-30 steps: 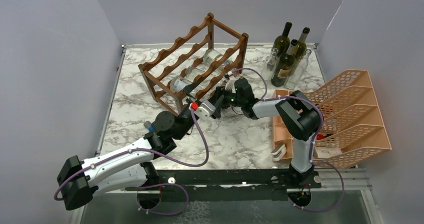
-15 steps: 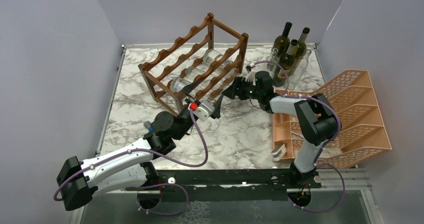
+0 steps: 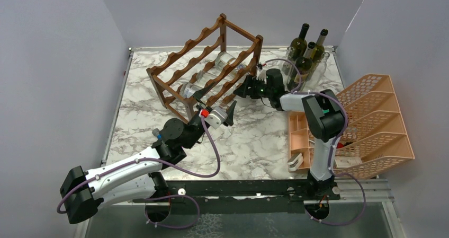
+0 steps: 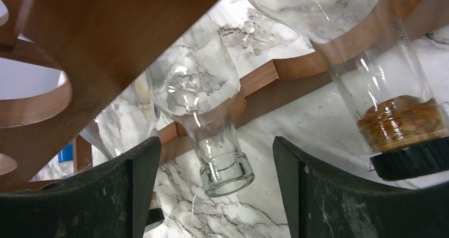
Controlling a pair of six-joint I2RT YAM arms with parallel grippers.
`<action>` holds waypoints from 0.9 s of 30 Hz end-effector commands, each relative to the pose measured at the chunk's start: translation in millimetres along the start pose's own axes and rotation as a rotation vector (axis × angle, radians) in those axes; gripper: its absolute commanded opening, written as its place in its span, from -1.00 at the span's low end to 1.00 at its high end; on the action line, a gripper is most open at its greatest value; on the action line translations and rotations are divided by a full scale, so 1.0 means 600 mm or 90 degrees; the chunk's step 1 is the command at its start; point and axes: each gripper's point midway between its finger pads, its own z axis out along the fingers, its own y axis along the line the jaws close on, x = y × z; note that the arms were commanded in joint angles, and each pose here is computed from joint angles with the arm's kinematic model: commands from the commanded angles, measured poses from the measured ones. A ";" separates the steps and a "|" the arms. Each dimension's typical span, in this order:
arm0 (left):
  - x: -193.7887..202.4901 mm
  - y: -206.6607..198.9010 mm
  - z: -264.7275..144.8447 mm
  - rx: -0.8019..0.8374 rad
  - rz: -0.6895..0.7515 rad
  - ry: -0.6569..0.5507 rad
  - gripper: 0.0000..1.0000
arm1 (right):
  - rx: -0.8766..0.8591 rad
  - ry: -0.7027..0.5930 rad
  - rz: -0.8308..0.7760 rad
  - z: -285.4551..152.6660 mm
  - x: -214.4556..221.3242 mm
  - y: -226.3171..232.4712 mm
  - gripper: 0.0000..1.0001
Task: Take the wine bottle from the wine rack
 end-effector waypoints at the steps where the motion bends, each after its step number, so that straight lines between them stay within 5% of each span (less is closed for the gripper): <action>1: -0.011 0.008 -0.005 -0.011 0.001 -0.018 0.98 | -0.029 -0.001 0.001 0.020 0.000 0.005 0.58; 20: -0.010 0.006 -0.005 -0.009 0.001 -0.017 0.99 | -0.047 -0.009 -0.011 0.005 0.014 0.036 0.40; 27: -0.012 0.006 -0.005 -0.008 -0.002 -0.019 0.99 | 0.076 0.017 -0.071 -0.068 0.008 0.043 0.60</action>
